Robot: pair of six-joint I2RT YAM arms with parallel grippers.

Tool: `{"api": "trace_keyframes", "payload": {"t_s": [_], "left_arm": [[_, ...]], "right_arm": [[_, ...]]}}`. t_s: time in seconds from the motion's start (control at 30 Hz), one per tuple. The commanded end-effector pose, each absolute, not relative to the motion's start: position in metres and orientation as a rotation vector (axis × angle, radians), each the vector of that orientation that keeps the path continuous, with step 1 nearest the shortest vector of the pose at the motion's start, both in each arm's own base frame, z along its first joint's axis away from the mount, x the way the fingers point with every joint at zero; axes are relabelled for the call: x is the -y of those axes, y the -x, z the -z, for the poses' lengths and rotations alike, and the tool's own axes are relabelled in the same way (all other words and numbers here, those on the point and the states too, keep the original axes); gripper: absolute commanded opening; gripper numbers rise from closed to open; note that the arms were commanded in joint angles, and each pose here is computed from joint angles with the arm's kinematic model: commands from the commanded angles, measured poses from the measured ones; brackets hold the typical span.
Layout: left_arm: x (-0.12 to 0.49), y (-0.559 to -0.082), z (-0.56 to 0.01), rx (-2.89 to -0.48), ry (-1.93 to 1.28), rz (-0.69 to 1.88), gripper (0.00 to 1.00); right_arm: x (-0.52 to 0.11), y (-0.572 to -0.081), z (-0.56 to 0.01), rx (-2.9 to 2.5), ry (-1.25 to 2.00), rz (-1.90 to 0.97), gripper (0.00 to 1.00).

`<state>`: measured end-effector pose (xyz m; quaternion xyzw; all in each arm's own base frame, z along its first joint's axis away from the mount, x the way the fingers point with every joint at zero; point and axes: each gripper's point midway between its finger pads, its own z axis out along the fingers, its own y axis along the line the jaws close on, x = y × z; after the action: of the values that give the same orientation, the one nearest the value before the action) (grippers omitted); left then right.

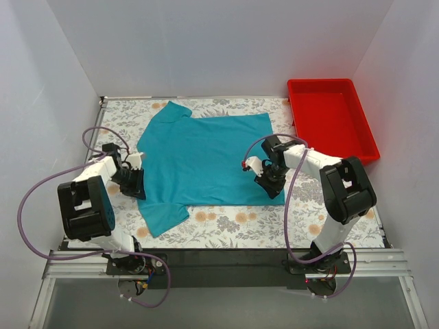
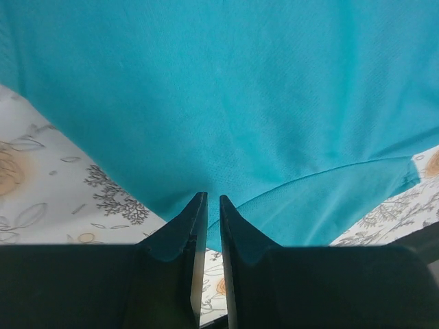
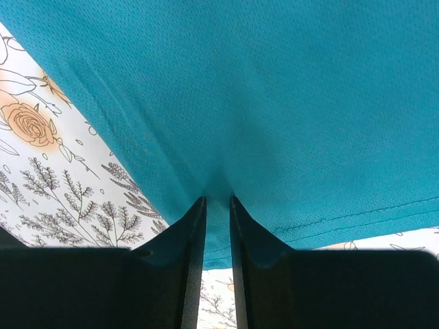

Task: Fold and stack the t-shirts
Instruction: Flatten the tshirt out, then fold the tshirt

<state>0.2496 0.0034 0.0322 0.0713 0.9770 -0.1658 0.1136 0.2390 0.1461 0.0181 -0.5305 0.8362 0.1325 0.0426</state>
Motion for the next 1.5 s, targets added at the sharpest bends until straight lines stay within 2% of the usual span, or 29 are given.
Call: {"api": "trace_keyframes", "payload": {"t_s": [0.0,0.23,0.37,0.43,0.57,0.67,0.73,0.8,0.83,0.9,0.97,1.0,1.17,1.47], "left_arm": [[-0.005,-0.23,-0.029,-2.876,-0.232,0.436,0.12],[0.0,-0.171,-0.02,-2.956,-0.295,0.429,0.11],[-0.007,-0.172,-0.032,-2.95,-0.312,0.367,0.11],[-0.004,-0.174,-0.04,-2.948,-0.311,0.395,0.12],[0.013,-0.22,-0.088,-2.781,-0.325,0.549,0.24],[0.016,-0.3,-0.146,-2.587,-0.354,0.629,0.36],[0.017,-0.337,-0.159,-2.531,-0.34,0.671,0.43],[0.016,-0.392,-0.179,-2.438,-0.326,0.729,0.5],[0.014,-0.412,-0.188,-2.404,-0.309,0.724,0.5],[0.006,-0.461,-0.211,-2.302,-0.249,0.688,0.5],[0.003,-0.496,-0.202,-2.268,-0.19,0.719,0.5],[0.001,-0.508,-0.207,-2.239,-0.177,0.716,0.5],[-0.012,-0.565,-0.196,-2.125,-0.119,0.682,0.51],[-0.023,-0.603,-0.145,-2.141,-0.066,0.641,0.55]], "right_arm": [[-0.139,-0.225,-0.007,-2.583,1.645,-0.399,0.26],[-0.135,-0.186,-0.013,-2.566,1.715,-0.443,0.27],[-0.152,-0.166,-0.032,-2.524,1.732,-0.603,0.28],[-0.158,-0.172,-0.043,-2.491,1.721,-0.612,0.31],[-0.169,-0.225,-0.08,-2.387,1.628,-0.519,0.34],[-0.176,-0.29,-0.12,-2.309,1.478,-0.473,0.35],[-0.176,-0.341,-0.143,-2.282,1.365,-0.427,0.35],[-0.17,-0.378,-0.135,-2.324,1.303,-0.376,0.35],[-0.168,-0.411,-0.159,-2.268,1.243,-0.329,0.35],[-0.164,-0.444,-0.144,-2.318,1.178,-0.288,0.35],[-0.161,-0.484,-0.163,-2.265,1.097,-0.226,0.35],[-0.161,-0.497,-0.146,-2.284,1.089,-0.221,0.34],[-0.153,-0.56,-0.137,-2.189,0.981,-0.172,0.33],[-0.152,-0.586,-0.081,-2.166,0.981,-0.23,0.39]]}}
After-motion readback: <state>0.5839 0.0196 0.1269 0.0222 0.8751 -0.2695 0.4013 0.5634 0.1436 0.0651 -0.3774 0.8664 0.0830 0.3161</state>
